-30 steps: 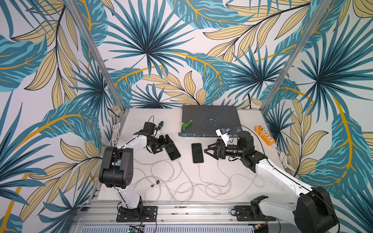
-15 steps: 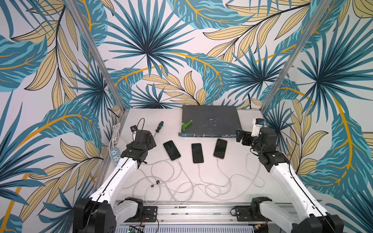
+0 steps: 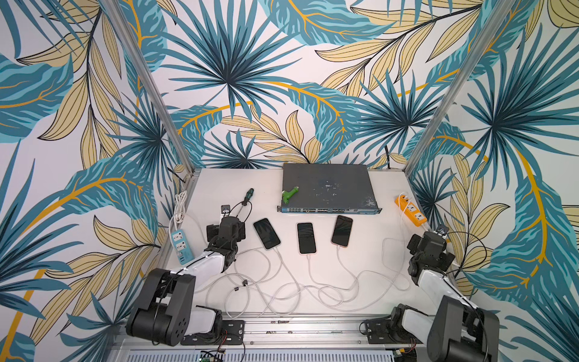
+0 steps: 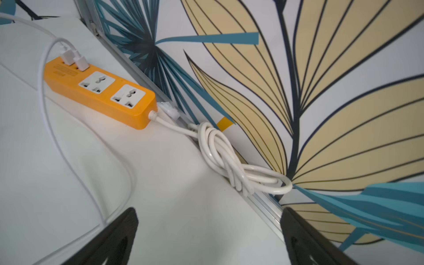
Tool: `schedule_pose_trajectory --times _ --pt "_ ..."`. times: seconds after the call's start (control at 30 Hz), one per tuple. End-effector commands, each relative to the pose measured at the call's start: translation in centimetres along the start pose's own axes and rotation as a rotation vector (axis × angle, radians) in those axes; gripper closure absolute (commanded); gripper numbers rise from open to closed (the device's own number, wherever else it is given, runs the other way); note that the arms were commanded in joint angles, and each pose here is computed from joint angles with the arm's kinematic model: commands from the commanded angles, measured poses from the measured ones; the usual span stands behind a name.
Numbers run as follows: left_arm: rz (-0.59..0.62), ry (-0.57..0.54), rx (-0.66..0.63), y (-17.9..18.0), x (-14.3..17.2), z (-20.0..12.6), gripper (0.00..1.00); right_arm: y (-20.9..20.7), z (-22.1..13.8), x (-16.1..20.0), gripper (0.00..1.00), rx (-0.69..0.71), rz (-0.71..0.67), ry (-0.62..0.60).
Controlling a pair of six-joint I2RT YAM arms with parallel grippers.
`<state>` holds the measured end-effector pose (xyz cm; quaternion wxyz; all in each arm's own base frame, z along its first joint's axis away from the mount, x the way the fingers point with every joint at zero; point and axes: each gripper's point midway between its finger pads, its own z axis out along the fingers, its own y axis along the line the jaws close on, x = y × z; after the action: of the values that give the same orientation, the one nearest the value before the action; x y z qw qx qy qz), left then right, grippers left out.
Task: Plug the charging cable into the phone
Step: Reset both arms
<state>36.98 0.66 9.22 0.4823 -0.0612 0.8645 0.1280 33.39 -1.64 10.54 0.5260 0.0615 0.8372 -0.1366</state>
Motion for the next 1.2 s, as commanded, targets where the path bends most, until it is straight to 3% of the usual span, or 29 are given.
schedule_pose_trajectory --times 0.0,0.13,0.23,0.33,0.4,0.47,0.57,0.67,0.77,1.17 --pt "-0.022 -0.153 0.096 -0.5 -4.5 0.3 0.08 -0.6 0.2 -4.9 0.01 -0.008 0.071 -0.253" --pt "0.004 -0.256 0.202 -1.6 -4.5 -2.1 0.07 1.4 1.2 -4.7 0.01 -0.115 0.014 -0.202" --pt "-0.006 -0.314 0.172 -1.1 -4.5 -3.5 0.02 2.9 0.1 -5.1 0.01 -0.216 0.004 -0.267" --pt "-0.012 -0.312 0.102 0.3 -4.7 -2.8 0.01 3.8 -0.3 -4.6 0.0 -0.281 0.033 -0.359" --pt "-0.011 -0.303 0.18 0.0 -5.2 -1.3 0.0 4.2 0.9 -3.7 0.0 -0.274 0.03 -0.36" --pt "-0.034 -0.264 0.229 -0.3 -4.1 0.9 0.0 3.9 2.5 -2.6 0.0 -0.229 0.031 -0.263" --pt "0.011 -0.302 0.323 -1.9 -3.8 0.8 0.0 3.8 3.8 -3.3 0.0 -0.246 0.053 -0.214" --pt "0.056 -0.313 0.317 -2.8 -3.6 0.2 0.0 2.5 4.5 -3.2 0.0 -0.21 0.11 -0.18" --pt "0.036 -0.263 0.295 -2.2 -3.6 1.2 0.0 2.1 4.6 -3.2 0.0 -0.198 0.123 -0.174" --pt "0.022 -0.262 0.287 -2.0 -3.6 1.3 0.0 1.8 4.9 -3.1 0.0 -0.176 0.131 -0.158"
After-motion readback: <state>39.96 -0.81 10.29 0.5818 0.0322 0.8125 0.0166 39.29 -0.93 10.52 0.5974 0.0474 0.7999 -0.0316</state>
